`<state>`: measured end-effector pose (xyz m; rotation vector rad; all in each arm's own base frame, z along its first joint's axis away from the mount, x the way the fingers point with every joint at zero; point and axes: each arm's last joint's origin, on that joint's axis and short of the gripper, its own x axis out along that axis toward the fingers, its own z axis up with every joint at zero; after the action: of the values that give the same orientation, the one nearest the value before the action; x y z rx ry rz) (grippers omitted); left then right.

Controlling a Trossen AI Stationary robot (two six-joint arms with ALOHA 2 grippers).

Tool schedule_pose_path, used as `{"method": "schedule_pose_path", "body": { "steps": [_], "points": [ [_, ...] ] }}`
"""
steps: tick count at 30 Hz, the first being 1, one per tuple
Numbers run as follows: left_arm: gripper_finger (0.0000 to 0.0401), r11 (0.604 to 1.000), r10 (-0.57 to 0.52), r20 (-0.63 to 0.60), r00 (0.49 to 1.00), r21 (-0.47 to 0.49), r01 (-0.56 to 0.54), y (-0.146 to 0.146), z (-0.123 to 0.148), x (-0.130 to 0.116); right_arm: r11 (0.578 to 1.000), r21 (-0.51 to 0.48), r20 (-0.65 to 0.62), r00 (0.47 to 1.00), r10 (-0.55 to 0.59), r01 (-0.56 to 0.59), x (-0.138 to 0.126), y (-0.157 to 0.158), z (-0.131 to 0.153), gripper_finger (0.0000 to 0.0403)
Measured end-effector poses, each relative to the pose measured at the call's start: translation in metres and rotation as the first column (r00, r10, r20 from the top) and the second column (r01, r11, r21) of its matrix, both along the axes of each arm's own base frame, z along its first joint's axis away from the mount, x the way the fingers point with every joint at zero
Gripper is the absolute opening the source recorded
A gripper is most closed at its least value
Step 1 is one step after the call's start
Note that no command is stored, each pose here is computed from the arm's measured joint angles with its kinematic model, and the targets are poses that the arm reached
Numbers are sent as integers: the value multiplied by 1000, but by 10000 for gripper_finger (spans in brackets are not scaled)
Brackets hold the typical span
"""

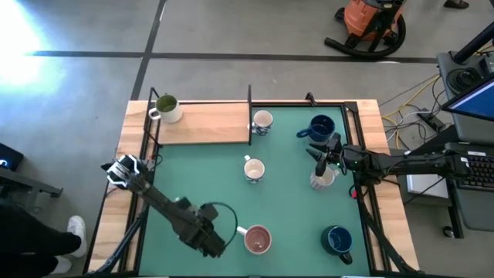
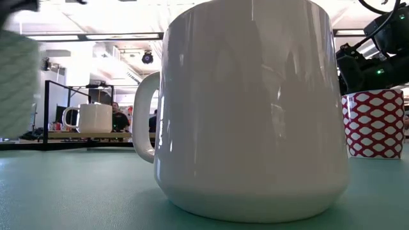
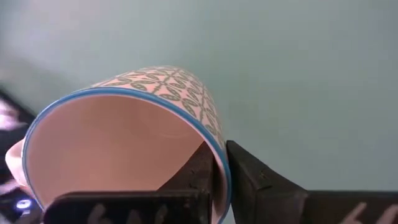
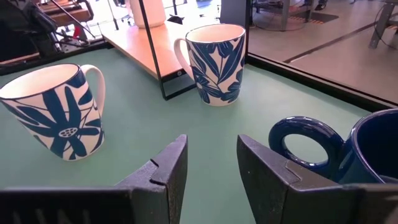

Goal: Place coffee mugs
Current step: Put the green patterned mug on the shelf

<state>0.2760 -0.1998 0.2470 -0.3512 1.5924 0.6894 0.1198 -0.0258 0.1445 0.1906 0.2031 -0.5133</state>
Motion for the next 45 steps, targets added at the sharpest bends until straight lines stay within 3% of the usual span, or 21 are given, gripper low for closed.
{"method": "schedule_pose_path", "body": {
  "steps": [9,20,24,32,45],
  "points": [
    [17,995,69,128,989,59,-77,83,44,-18,1000,0,0,1000,0,0,0,0,0,128],
    [16,948,307,268,913,-5,-318,194,39,-75,1000,-1,-1,1000,0,0,0,0,0,128],
    [16,934,345,284,895,-7,-358,218,32,-87,1000,0,0,1000,0,0,0,0,0,128],
    [16,936,340,232,911,8,-352,257,29,-96,1000,0,0,1000,0,0,0,0,0,128],
    [16,909,413,167,895,-16,-416,316,23,-118,1000,0,0,1000,0,0,0,0,0,128]
  ]
}}
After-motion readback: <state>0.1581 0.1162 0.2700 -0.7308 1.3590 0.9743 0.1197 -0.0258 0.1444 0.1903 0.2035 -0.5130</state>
